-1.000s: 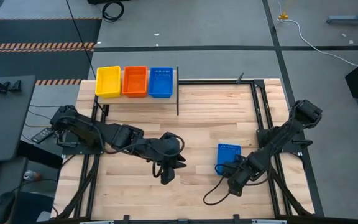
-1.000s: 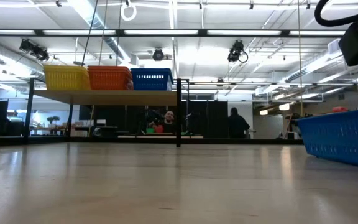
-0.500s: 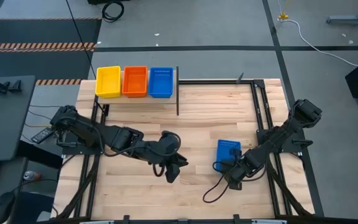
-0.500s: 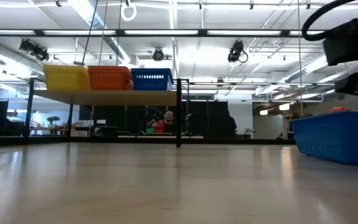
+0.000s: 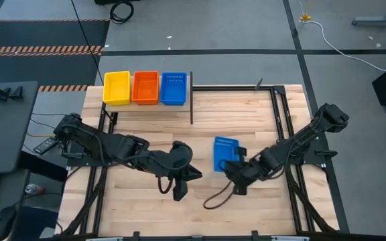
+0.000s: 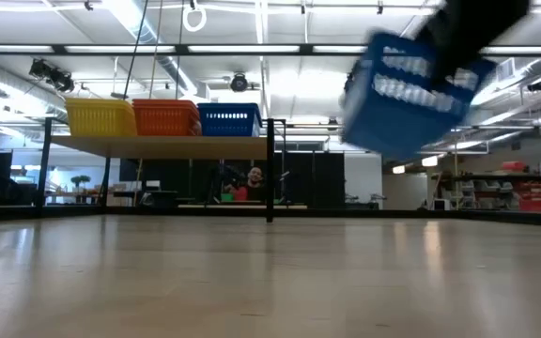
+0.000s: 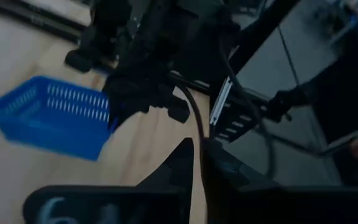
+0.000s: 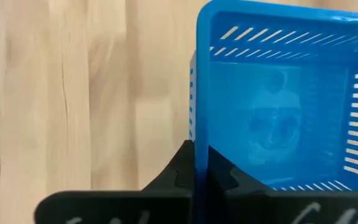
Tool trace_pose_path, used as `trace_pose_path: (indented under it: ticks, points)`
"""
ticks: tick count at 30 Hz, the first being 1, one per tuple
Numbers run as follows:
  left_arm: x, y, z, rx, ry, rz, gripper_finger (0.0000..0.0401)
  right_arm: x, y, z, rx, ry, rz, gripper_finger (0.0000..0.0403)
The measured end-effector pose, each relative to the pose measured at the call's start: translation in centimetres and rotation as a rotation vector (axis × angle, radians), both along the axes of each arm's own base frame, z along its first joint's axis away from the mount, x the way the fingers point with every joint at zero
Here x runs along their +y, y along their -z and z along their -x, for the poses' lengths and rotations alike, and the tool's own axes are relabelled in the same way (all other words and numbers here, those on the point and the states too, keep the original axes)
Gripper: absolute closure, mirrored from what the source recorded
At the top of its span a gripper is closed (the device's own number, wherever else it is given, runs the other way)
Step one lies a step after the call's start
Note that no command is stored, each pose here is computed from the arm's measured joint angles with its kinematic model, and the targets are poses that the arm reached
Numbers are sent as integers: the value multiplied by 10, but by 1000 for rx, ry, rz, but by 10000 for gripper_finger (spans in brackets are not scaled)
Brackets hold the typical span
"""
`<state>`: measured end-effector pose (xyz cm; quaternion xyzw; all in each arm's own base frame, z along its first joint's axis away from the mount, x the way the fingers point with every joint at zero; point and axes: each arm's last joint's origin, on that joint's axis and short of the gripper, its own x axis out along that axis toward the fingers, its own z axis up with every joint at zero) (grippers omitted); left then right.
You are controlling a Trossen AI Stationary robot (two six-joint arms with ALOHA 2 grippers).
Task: Stack baskets on shelf by color
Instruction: Stack the blue bin on top of the blue bin on the shelf
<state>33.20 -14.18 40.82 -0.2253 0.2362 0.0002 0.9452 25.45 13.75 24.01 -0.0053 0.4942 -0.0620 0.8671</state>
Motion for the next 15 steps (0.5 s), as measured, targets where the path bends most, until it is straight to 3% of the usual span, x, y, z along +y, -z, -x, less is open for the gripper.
trace_pose_path:
  ticks: [7, 11, 15]
  points:
    - [16, -49, 27, 27, 14, -240, 388, -29, -60, -34, -197, 27, 158, 397]
    - [26, -74, 45, 32, -34, -315, 393, -56, -89, -50, -280, 67, 211, 397]
    - [39, -82, 58, 92, -107, -370, 391, -85, -106, -63, -362, 89, 239, 396]
